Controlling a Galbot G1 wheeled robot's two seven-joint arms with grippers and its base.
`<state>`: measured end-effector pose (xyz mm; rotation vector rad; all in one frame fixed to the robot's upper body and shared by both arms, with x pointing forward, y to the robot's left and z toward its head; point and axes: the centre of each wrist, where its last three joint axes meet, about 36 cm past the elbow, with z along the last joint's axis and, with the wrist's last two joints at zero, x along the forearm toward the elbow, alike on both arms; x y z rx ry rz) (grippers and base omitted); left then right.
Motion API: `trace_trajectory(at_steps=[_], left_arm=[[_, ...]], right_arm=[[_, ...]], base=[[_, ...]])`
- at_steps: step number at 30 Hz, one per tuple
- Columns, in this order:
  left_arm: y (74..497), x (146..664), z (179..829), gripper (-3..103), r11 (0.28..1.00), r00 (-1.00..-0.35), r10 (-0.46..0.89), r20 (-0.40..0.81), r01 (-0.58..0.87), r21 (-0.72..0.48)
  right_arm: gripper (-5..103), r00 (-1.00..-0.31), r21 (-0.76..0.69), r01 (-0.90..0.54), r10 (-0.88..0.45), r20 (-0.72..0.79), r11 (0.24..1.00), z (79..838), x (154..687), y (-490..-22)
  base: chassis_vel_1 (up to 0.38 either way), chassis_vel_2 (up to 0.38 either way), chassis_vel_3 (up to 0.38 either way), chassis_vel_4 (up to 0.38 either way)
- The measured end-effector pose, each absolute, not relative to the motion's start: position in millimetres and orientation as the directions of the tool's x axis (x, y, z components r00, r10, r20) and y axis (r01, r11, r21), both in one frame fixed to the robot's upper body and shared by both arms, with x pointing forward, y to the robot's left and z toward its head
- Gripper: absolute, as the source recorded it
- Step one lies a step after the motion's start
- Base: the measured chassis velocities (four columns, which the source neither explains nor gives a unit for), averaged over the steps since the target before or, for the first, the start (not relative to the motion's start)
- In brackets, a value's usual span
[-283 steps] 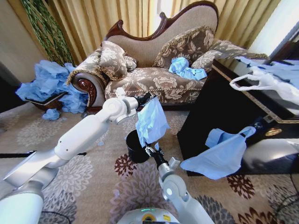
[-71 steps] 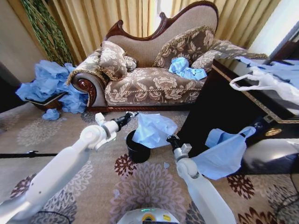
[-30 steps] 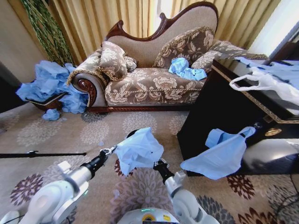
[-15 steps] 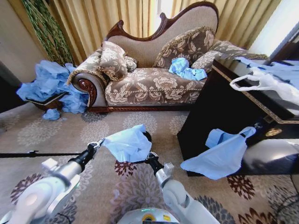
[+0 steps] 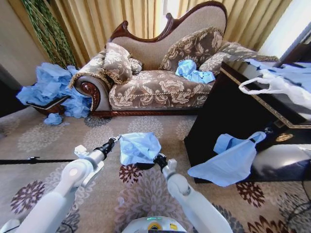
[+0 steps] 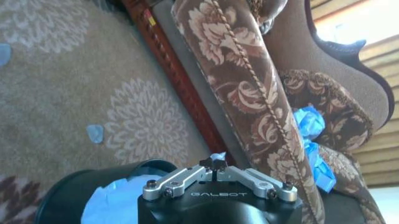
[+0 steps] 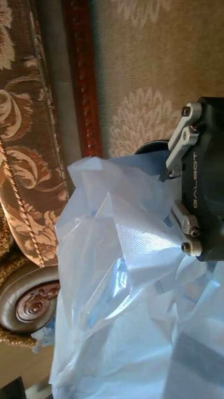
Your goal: Place a garbage bag over the trash bin.
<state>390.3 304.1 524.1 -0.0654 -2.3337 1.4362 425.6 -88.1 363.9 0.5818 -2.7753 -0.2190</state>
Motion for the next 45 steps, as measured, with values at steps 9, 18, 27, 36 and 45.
trace_trajectory(at_steps=[9, 18, 27, 36, 45], left_arm=[[300.6, 436.1, 509.3, 0, 0.483, -0.924, 0.233, 0.302, -0.160, -0.861], [284.9, 466.3, 479.9, 0, 0.475, -0.916, 0.235, 0.324, -0.183, -0.861], [269.1, 477.1, 448.7, 0, 0.500, -0.899, 0.234, 0.370, -0.216, -0.839], [301.8, 470.4, 447.6, 0, 0.554, -0.904, 0.192, 0.383, -0.223, -0.802], [276.1, 521.8, 450.7, 0, 0.605, -0.904, 0.231, 0.359, -0.155, -0.781]], right_arm=[[0, -0.892, 0.175, -0.319, -0.358, 0.276, 0.931, 353.1, 459.7, -92.8], [0, -0.918, 0.139, -0.295, -0.321, 0.233, 0.945, 359.5, 492.5, -101.0], [0, -0.921, 0.134, -0.281, -0.306, 0.242, 0.950, 350.8, 499.4, -98.8], [0, -0.909, 0.129, -0.283, -0.309, 0.280, 0.950, 329.0, 465.0, -105.2], [0, -0.914, 0.136, -0.260, -0.289, 0.284, 0.956, 341.9, 427.3, -107.2]], base=[[0.000, 0.000, 0.000, 0.000], [0.000, 0.000, 0.000, 0.000], [0.000, 0.000, 0.000, 0.000], [0.000, 0.000, 0.000, 0.000], [0.000, 0.000, 0.000, 0.000]])
